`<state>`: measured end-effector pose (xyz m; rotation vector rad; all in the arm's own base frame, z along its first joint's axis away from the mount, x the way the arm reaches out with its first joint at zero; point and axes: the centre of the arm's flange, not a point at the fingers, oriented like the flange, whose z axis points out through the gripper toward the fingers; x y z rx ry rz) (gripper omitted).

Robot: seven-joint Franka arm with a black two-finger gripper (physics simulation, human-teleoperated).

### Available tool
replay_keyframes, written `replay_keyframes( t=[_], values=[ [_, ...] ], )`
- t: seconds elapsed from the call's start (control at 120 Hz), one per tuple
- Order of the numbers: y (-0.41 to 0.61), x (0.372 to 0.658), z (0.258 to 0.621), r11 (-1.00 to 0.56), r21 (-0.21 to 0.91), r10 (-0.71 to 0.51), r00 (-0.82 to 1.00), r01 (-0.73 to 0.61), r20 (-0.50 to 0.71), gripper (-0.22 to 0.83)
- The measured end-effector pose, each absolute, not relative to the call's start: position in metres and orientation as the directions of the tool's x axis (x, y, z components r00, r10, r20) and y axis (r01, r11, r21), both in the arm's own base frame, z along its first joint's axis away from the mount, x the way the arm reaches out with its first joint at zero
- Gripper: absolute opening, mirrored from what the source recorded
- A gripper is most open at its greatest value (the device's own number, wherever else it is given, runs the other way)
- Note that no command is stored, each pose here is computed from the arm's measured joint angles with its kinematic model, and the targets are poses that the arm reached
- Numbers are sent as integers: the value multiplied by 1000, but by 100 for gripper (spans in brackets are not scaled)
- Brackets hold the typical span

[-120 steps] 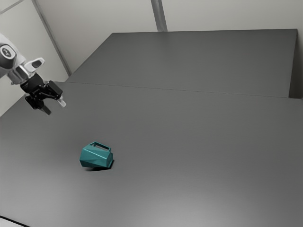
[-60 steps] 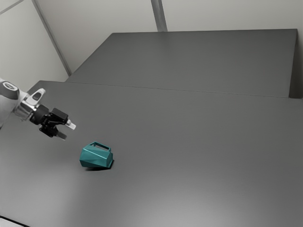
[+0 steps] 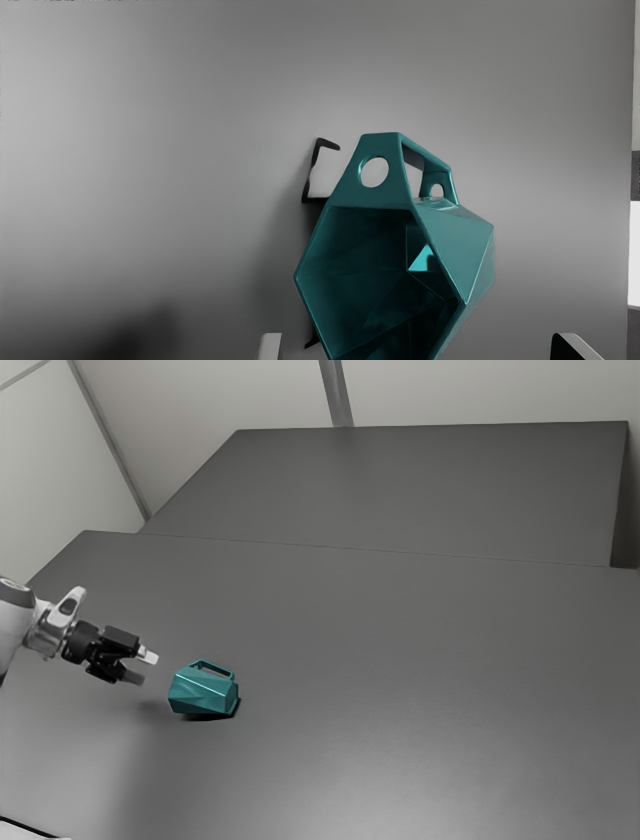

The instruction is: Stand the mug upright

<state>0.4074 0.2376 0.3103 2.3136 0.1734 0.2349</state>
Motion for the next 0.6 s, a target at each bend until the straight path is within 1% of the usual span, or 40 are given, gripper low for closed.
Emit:
replay_keyframes(
  t=[0.292, 0.6],
  values=[
    [217, 419, 299, -679, 733, 111, 981, -42, 159, 59],
    [205, 414, 290, -676, 732, 65, 982, -88, 179, 59]
  ],
)
